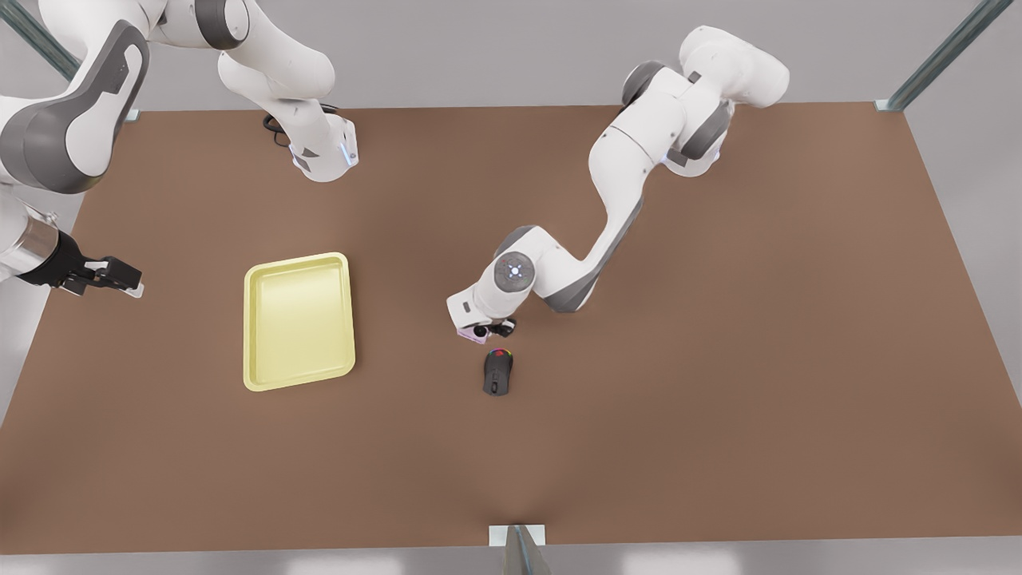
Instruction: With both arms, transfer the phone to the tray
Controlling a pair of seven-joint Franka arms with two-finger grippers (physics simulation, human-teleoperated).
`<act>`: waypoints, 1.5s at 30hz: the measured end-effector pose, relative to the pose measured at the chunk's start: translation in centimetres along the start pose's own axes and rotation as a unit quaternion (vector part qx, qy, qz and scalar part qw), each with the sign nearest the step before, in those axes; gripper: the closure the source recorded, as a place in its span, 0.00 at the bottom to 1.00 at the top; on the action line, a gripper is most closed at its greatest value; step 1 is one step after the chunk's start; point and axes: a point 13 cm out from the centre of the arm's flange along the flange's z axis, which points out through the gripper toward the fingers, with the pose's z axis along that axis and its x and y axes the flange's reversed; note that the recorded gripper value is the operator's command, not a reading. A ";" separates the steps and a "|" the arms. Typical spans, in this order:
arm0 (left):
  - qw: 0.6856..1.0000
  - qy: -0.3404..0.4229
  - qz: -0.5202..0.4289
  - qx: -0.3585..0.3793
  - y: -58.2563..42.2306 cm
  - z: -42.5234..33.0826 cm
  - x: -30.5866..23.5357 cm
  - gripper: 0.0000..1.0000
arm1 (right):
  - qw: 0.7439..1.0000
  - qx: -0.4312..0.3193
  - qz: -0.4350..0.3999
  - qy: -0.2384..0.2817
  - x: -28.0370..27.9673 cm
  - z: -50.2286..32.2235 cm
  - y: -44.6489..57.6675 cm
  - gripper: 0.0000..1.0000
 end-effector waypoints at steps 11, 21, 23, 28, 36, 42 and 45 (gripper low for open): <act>0.994 -0.032 -0.108 0.003 -4.1 10.8 1.1 0.00 | 1.000 0.000 0.001 -0.001 0.0 -0.1 -0.1 0.00; 0.971 -0.051 -0.233 -0.036 8.1 -8.1 -5.3 0.00 | 1.000 0.002 -0.001 -0.001 0.0 -0.1 0.0 0.00; 0.952 -0.045 -0.299 -0.058 20.8 -18.4 -5.8 0.00 | 1.000 -0.006 -0.027 -0.001 -0.3 0.0 3.2 0.00; 0.923 -0.030 -0.369 -0.106 37.6 -40.8 5.5 0.00 | 0.983 -0.007 -0.181 0.026 2.7 2.9 26.2 0.00; 0.936 0.004 -0.314 -0.160 42.0 -46.6 14.8 0.00 | 0.976 0.018 -0.182 0.119 8.6 18.6 37.3 0.00; 0.949 0.034 -0.266 -0.163 42.5 -45.3 15.2 0.00 | 0.987 0.015 -0.124 0.101 6.7 25.5 42.0 0.00; 0.954 0.043 -0.247 -0.163 42.5 -45.1 15.4 0.00 | 0.991 0.013 -0.092 0.097 6.8 28.4 44.0 0.00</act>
